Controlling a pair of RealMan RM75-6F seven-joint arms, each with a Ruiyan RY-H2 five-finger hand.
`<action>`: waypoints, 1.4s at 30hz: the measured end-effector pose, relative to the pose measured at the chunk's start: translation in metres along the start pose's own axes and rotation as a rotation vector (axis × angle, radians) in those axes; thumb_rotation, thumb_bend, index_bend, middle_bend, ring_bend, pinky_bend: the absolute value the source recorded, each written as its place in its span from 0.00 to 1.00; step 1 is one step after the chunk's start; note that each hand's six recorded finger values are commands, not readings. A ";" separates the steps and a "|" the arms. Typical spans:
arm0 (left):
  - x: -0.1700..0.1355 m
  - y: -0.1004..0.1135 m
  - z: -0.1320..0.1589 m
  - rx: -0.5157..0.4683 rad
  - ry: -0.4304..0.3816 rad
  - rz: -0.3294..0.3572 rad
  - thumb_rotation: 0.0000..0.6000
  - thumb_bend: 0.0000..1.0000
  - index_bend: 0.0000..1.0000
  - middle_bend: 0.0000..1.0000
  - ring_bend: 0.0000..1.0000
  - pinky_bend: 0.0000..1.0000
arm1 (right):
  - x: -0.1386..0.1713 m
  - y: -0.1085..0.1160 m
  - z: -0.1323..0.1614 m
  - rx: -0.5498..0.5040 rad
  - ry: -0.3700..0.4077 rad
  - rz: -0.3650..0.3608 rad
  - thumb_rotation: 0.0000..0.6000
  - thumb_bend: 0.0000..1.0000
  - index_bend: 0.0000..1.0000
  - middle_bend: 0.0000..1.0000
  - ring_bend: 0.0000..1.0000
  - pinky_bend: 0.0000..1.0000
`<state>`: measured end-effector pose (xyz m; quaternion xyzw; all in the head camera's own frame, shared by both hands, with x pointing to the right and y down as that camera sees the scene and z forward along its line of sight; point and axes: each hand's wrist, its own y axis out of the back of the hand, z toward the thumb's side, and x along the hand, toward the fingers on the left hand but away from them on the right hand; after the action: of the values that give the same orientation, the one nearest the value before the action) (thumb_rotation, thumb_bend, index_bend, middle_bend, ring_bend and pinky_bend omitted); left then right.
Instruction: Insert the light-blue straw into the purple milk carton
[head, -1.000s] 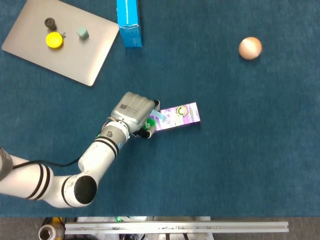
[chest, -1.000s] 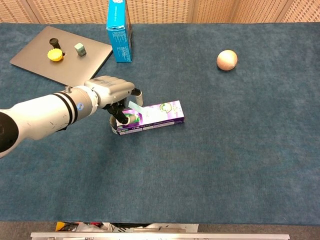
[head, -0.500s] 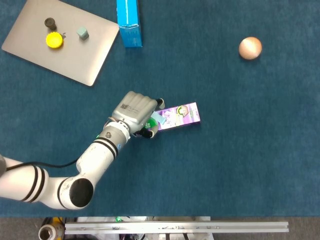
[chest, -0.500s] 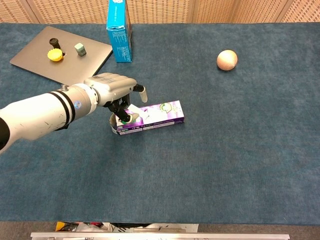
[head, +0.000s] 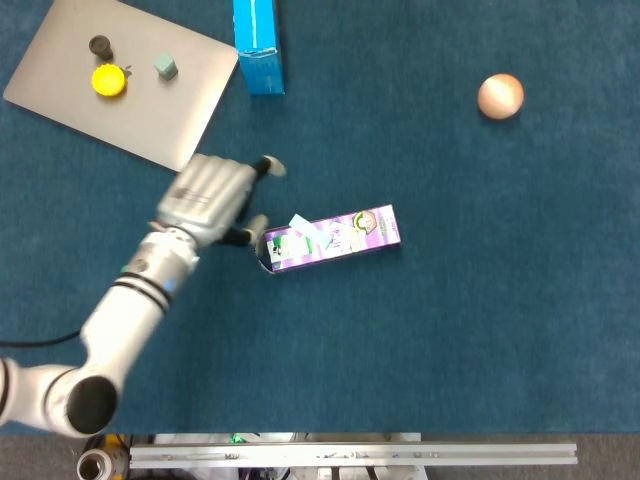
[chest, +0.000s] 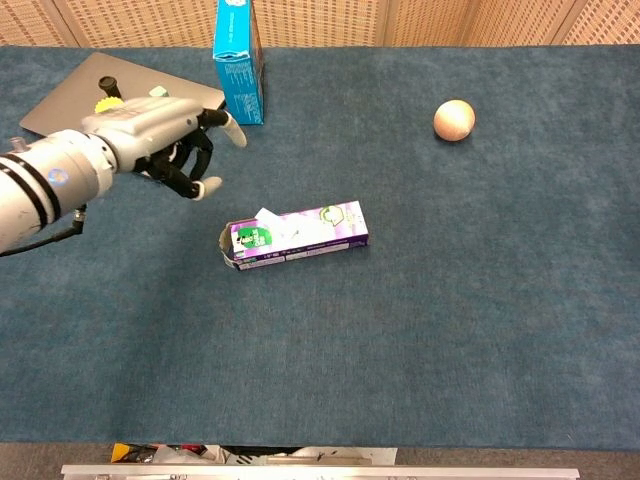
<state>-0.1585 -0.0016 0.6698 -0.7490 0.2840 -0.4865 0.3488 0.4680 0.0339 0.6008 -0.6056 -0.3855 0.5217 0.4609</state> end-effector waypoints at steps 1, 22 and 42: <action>-0.004 0.003 -0.005 0.002 0.003 0.022 0.98 0.38 0.23 0.62 0.64 0.89 | -0.002 0.001 0.005 0.002 0.015 0.003 0.91 0.46 0.24 0.36 0.24 0.36; -0.114 -0.006 -0.136 0.069 0.186 0.387 1.00 0.38 0.25 0.57 0.58 0.84 | -0.055 -0.012 0.128 0.047 0.393 0.151 1.00 1.00 0.20 0.86 0.81 0.91; -0.145 -0.012 -0.171 -0.032 0.250 0.398 1.00 0.38 0.25 0.57 0.58 0.83 | -0.099 -0.066 0.268 0.102 0.673 0.426 0.61 1.00 0.20 1.00 1.00 1.00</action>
<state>-0.3689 0.0746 0.6504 -0.6176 0.4748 -0.4927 0.3878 0.1890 -0.0001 0.6833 -0.7854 -0.0523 0.3964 0.4725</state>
